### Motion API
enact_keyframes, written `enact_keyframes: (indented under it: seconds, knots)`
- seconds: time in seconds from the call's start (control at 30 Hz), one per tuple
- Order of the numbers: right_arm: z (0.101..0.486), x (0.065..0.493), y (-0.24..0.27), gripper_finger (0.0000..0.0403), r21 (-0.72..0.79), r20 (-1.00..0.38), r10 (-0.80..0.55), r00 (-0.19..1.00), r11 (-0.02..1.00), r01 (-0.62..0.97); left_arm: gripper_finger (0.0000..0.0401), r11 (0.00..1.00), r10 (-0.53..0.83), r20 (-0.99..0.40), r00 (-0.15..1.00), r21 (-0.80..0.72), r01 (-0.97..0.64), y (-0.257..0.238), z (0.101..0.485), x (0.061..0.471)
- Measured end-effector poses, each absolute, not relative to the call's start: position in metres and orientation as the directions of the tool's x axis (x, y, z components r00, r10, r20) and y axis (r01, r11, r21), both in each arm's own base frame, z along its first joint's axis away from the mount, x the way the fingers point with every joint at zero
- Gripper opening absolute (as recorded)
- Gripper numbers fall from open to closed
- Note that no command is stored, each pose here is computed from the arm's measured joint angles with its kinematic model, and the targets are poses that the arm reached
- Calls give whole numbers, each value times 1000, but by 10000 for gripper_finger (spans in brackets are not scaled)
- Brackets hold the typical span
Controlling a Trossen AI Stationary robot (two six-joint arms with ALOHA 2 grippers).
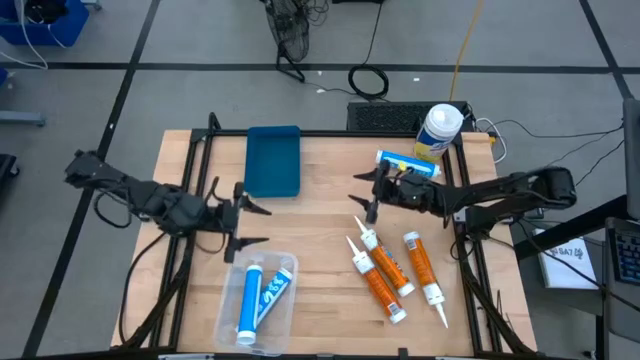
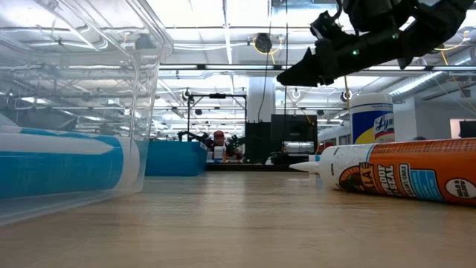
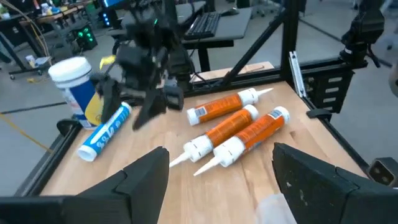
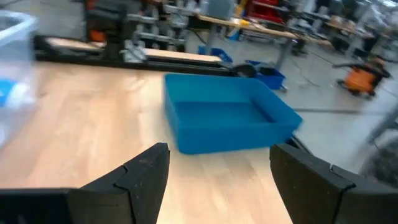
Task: Pick & place silicon tubes, Sealant and Lysol wipes
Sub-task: Put the blue sealant into the transparent bin
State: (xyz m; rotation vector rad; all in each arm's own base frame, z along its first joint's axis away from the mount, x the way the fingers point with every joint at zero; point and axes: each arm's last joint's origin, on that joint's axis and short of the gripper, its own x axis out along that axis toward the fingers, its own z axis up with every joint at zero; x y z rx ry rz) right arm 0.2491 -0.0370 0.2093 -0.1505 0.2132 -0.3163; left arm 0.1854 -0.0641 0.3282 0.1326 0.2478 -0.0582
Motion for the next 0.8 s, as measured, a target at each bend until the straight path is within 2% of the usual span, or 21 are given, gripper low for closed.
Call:
enact_keyframes:
  seconds: [0.17,0.23,0.43,0.63,0.8]
  knots:
    - [213,237,-49,258,-138,-237,-373,897,927,349,277,997,24,-230,973,76,-6,-33,305,173]
    - [215,234,-55,258,-149,-306,-395,866,919,366,274,997,54,-196,979,59,-43,-23,303,164]
    - [229,228,-87,258,-156,-496,-476,726,872,464,281,996,67,-96,993,66,-61,-4,296,142]
    - [238,222,-124,258,-197,-595,-543,593,814,547,286,982,186,-78,979,49,-183,12,279,133]
    - [225,215,-156,258,-193,-676,-573,463,744,639,278,967,251,-112,961,0,-253,21,268,133]
